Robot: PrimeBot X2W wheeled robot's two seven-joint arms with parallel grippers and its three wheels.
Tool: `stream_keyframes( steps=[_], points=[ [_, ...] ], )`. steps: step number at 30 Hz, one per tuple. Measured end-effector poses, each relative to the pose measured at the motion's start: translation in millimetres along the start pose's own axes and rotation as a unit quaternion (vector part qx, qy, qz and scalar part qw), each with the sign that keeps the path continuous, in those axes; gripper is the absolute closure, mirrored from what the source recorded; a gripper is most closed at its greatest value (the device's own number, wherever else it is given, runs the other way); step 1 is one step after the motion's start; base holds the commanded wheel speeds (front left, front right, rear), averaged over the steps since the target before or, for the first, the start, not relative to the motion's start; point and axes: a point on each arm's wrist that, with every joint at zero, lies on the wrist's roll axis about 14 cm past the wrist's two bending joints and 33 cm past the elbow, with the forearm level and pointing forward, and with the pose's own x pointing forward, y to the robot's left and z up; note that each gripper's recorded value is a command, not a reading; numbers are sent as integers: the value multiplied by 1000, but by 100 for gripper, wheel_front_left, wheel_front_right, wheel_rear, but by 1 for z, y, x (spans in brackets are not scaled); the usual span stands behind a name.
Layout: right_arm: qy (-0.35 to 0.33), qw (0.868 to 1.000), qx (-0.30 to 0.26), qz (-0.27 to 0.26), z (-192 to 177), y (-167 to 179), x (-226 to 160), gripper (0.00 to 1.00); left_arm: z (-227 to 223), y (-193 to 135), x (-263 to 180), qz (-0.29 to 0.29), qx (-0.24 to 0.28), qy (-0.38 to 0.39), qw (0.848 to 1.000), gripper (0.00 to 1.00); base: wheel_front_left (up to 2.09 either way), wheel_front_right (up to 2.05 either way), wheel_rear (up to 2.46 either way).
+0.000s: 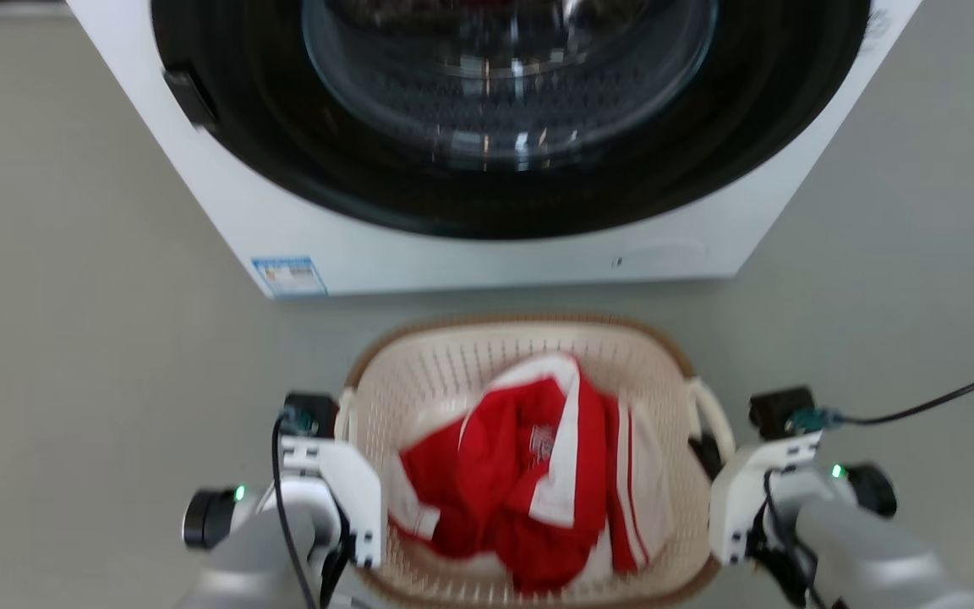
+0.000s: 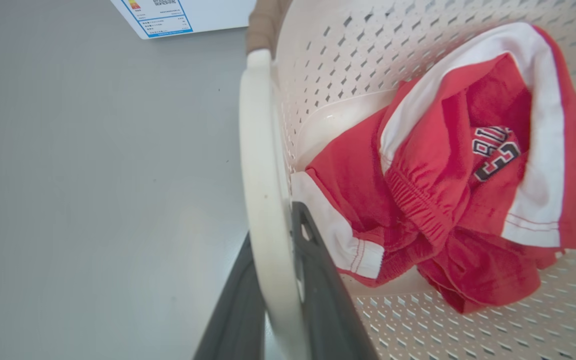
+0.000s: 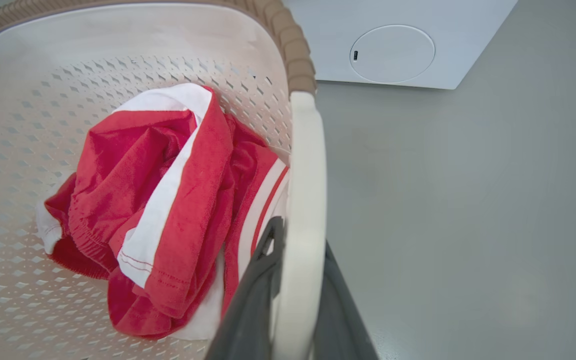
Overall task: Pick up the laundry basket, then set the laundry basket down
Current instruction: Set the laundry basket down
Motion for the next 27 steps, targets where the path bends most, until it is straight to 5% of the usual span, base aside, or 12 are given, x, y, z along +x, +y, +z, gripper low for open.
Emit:
stream_keyframes(
  steps=[27],
  points=[
    [2, 999, -40, 27, 11, -55, 123, 100, 10, 23, 112, 13, -17, 0, 1000, 100, 0, 0, 0]
  ],
)
